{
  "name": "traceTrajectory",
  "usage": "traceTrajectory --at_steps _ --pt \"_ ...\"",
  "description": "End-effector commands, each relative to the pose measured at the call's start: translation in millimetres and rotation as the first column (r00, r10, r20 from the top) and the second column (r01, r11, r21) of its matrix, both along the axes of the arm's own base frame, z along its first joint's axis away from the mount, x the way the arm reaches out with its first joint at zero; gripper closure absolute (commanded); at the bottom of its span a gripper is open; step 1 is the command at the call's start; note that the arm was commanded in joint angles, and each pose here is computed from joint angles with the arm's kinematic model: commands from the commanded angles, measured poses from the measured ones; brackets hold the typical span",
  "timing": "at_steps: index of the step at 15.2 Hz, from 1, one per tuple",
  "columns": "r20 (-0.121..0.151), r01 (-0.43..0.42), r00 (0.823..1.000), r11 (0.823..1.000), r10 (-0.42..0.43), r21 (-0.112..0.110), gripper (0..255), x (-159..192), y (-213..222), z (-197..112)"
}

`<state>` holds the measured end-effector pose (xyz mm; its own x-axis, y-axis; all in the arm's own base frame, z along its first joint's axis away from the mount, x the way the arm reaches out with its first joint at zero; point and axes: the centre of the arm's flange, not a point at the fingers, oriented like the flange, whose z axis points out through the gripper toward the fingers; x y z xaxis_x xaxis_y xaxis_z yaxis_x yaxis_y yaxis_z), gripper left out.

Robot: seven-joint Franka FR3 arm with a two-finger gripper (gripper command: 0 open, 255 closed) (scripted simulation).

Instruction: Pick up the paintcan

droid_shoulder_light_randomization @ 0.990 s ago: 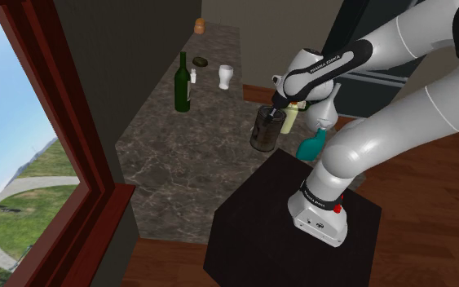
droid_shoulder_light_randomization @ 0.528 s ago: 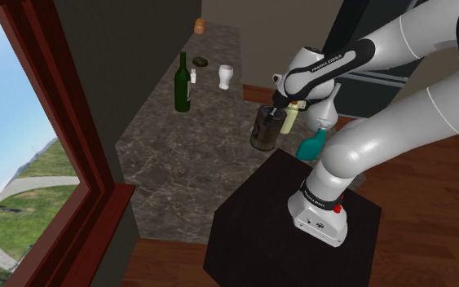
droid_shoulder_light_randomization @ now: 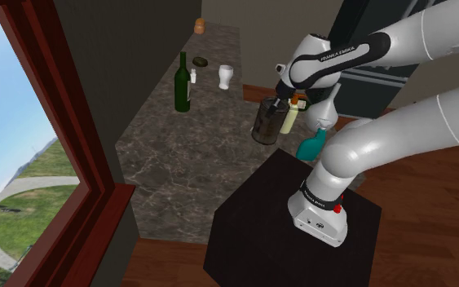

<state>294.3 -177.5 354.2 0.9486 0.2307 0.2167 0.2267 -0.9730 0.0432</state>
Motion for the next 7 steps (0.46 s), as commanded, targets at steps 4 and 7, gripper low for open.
traceTrajectory --at_steps 4,7 --pt "0.002 0.000 1.000 1.000 0.000 -0.001 255 1 1 27" --pt "0.002 0.000 1.000 1.000 0.000 -0.001 255 1 1 33"
